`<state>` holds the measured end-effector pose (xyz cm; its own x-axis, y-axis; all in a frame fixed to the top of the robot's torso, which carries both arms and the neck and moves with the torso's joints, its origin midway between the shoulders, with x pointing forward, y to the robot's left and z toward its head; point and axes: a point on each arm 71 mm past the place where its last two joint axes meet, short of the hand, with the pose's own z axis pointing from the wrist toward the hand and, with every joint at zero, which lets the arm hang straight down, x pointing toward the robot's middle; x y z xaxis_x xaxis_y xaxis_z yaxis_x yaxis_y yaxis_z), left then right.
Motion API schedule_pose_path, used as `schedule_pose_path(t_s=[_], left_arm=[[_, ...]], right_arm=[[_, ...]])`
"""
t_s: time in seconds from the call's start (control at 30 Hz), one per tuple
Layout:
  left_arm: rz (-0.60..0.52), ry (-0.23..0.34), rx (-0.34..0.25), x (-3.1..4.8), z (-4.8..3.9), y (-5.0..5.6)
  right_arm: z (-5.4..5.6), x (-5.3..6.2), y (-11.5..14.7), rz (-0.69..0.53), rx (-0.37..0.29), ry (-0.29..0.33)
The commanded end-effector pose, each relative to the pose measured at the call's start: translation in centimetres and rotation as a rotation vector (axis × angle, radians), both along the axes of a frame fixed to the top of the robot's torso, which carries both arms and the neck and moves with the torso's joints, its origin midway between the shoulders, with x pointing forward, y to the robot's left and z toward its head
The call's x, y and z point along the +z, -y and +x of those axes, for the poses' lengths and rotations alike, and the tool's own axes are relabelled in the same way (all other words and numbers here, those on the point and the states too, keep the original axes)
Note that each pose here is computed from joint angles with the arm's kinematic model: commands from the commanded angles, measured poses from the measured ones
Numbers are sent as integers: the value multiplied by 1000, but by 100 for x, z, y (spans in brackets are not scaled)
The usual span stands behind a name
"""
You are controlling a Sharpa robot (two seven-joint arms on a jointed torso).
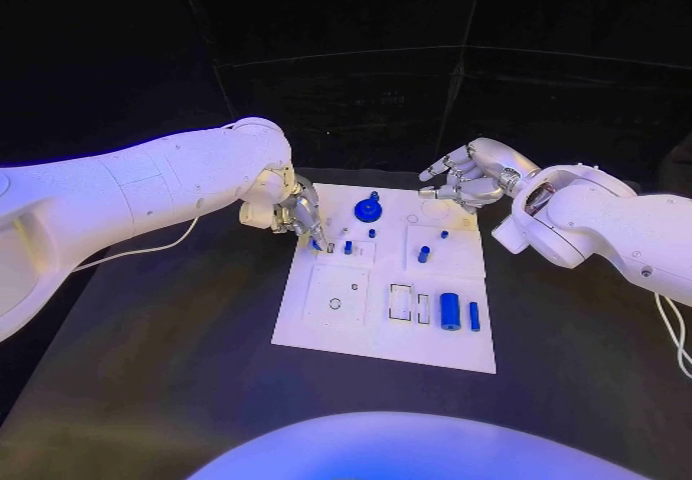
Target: Assemble the parts on the task board
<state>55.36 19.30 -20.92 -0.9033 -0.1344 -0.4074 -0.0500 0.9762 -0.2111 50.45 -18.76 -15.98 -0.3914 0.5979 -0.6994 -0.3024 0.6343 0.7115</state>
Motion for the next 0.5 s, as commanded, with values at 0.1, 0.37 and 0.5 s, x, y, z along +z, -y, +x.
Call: schedule_pose_path(t_s=[0.1,0.37,0.5], left_arm=[[79,-46,-23,6,36,-6],[110,-19,-19,19,108,76],[112,-19,-29,12,114,142]], right_arm=[[1,9,-26,2,9,-1],[2,9,-46,4,13,-1],[1,11,-56,5,15,0]])
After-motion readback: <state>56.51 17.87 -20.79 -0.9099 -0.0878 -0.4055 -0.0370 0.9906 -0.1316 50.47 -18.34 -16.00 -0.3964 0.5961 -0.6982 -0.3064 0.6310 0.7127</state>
